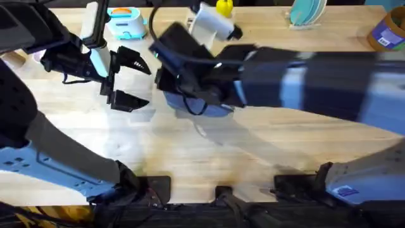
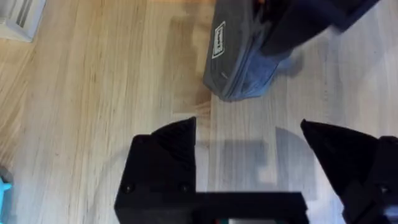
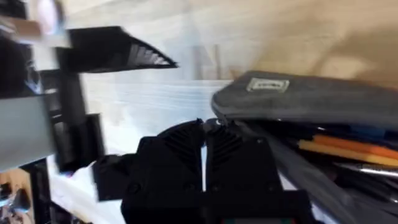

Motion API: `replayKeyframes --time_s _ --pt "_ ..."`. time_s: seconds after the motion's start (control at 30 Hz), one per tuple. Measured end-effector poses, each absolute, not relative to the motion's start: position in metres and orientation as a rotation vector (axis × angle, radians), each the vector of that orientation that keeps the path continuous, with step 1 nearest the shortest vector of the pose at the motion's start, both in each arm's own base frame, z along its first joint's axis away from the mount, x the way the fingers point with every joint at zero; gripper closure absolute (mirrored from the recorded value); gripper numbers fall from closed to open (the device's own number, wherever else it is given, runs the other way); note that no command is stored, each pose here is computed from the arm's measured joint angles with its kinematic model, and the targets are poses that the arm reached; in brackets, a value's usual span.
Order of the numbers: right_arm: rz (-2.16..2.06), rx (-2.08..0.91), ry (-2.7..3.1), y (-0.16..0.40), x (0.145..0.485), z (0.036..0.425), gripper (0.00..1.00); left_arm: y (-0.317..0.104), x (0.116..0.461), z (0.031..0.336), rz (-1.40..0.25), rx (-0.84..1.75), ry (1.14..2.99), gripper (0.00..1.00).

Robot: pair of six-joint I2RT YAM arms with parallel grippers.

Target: Unzip the bag, pick up the pens from the table one at a time and place them inside, then zip the bag closed.

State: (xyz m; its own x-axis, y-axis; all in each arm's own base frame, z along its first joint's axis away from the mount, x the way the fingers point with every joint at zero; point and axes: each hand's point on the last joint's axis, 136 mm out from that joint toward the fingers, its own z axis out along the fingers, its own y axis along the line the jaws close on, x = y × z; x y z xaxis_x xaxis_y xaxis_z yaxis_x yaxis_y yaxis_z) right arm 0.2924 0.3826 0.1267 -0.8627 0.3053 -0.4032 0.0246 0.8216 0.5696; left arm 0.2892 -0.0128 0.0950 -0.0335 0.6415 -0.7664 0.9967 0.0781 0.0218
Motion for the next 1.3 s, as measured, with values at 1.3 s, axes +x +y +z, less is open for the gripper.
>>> replayKeyframes --time_s 1.3 --pt "0.896 0.117 2.506 0.369 0.292 0.170 0.971 -0.081 0.300 0.116 -0.867 1.599 1.575 0.027"
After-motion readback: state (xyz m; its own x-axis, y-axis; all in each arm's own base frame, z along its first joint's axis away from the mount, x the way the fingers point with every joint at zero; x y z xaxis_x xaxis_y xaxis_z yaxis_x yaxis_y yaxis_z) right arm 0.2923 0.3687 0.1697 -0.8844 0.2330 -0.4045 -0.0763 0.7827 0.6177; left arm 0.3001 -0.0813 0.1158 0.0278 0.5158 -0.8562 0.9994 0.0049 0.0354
